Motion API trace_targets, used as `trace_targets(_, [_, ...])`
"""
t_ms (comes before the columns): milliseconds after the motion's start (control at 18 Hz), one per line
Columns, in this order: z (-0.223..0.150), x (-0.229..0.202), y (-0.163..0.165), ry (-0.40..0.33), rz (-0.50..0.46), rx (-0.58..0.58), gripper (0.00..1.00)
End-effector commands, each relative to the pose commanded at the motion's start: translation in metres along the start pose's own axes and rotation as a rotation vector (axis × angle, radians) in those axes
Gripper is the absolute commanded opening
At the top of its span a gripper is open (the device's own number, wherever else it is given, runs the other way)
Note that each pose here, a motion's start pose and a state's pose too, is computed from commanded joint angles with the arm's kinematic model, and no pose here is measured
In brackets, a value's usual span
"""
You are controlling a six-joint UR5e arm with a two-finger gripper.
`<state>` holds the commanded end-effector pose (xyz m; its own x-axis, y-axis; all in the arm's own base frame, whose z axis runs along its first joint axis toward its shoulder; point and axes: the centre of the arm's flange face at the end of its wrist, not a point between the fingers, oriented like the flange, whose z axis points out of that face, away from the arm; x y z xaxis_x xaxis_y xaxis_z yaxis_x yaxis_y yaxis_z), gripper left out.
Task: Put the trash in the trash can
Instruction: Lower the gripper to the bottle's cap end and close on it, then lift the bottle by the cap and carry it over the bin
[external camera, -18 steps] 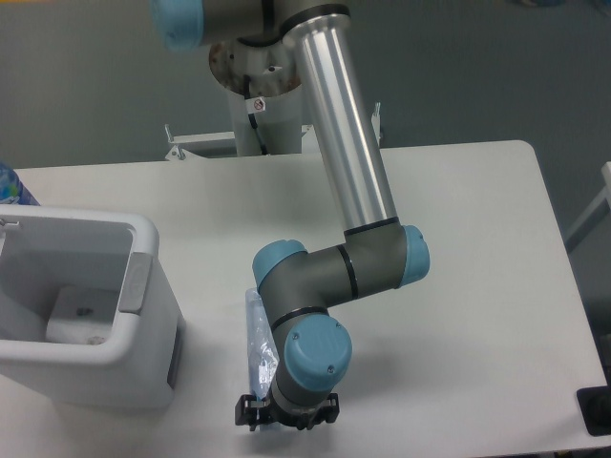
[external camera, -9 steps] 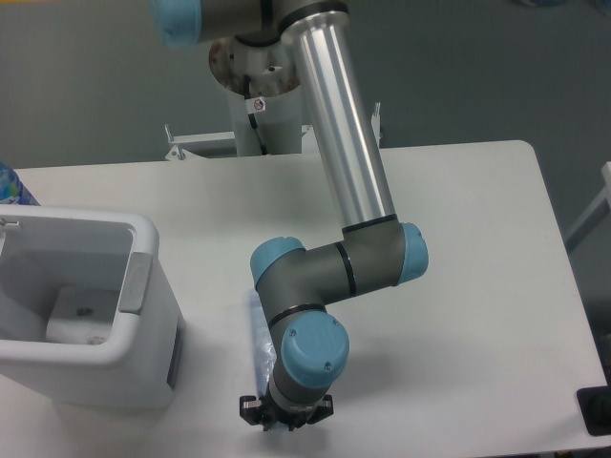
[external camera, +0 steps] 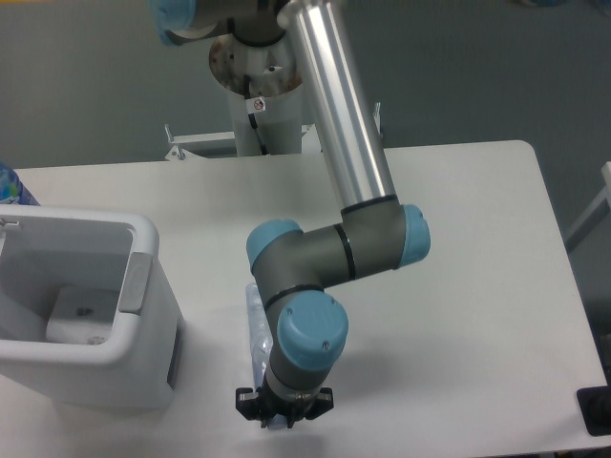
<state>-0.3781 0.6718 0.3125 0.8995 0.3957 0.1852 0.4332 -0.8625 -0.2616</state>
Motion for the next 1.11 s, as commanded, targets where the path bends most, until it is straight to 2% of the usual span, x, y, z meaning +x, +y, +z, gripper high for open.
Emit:
trace_targets(167, [-0.051,-0.011,-0.003,0.016,-0.014,0.084,0.02])
trace_targets(500, [-0.126,-0.009,-0.008,0.065,-0.012,0.209,0.02])
trace_targets(778, [-0.193,0.019,-0.009,0.112,0.043,0.367,0.02])
trace_targets(1111, [-0.254,0.058,-0.006,0.184,0.117,0.544,0.02])
